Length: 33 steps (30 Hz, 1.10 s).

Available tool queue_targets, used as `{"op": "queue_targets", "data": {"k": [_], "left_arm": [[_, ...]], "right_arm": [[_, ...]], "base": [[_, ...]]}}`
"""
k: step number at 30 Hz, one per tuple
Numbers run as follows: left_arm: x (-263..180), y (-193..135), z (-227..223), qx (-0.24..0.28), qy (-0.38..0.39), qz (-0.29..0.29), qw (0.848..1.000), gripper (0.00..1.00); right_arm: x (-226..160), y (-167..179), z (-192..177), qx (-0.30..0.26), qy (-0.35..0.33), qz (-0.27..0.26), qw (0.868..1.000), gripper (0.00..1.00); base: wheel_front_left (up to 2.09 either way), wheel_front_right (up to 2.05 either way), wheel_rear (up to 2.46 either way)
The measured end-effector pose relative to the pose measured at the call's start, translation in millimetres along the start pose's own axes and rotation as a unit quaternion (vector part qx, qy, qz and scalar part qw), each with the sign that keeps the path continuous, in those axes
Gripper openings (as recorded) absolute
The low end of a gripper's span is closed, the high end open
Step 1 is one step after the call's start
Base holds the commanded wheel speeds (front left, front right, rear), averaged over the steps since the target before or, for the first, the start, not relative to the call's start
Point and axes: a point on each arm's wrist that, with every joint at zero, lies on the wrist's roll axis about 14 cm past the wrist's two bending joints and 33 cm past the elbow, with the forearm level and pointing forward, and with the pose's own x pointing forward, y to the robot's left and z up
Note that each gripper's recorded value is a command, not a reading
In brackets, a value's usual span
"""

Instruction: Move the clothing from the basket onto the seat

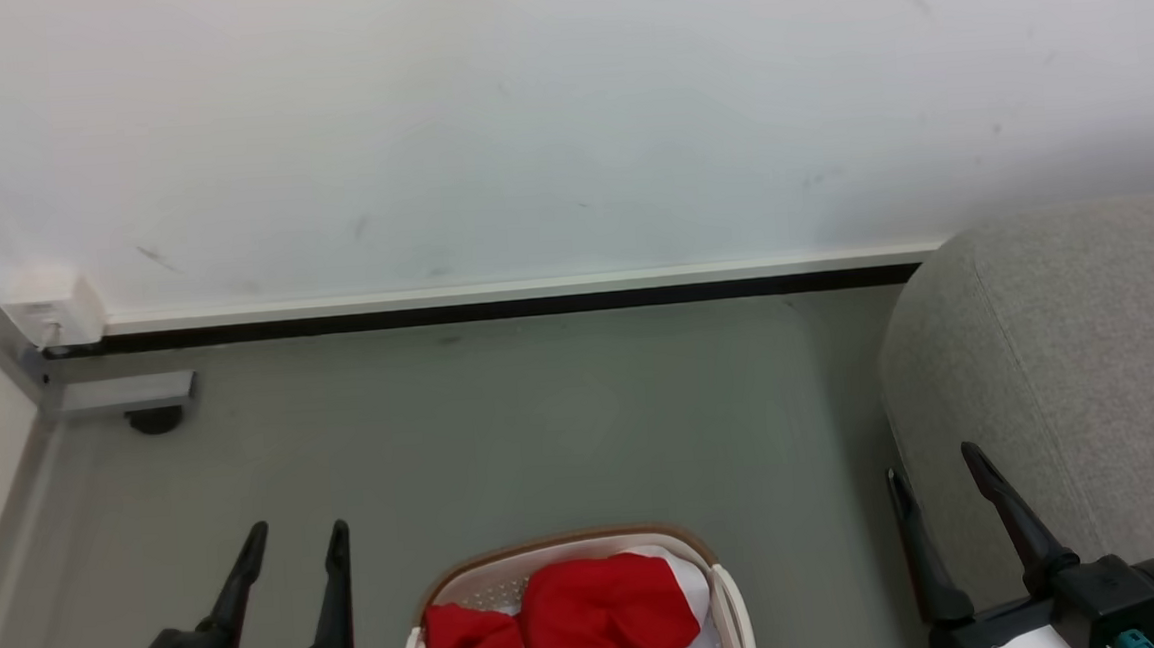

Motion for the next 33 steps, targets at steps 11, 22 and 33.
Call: {"op": "queue_targets", "data": {"k": [11, 22, 33], "left_arm": [[31, -24, -32, 0.005, 0.038, -0.054, 0.998, 1.0], [56, -54, -119, 0.043, 0.148, -0.164, 0.974, 1.0], [38, -83, -232, 0.09, 0.306, -0.286, 0.904, 1.0]], "right_arm": [[2, -26, -13, 0.008, 0.018, -0.039, 0.999, 1.0], [10, -57, -35, 0.019, 0.043, -0.081, 0.996, 1.0], [14, -80, -53, 0.027, 0.063, -0.114, 0.991, 1.0]], "base": [[0.0, 0.0, 0.0], [0.0, 0.0, 0.0], [0.0, 0.0, 0.0]]}}
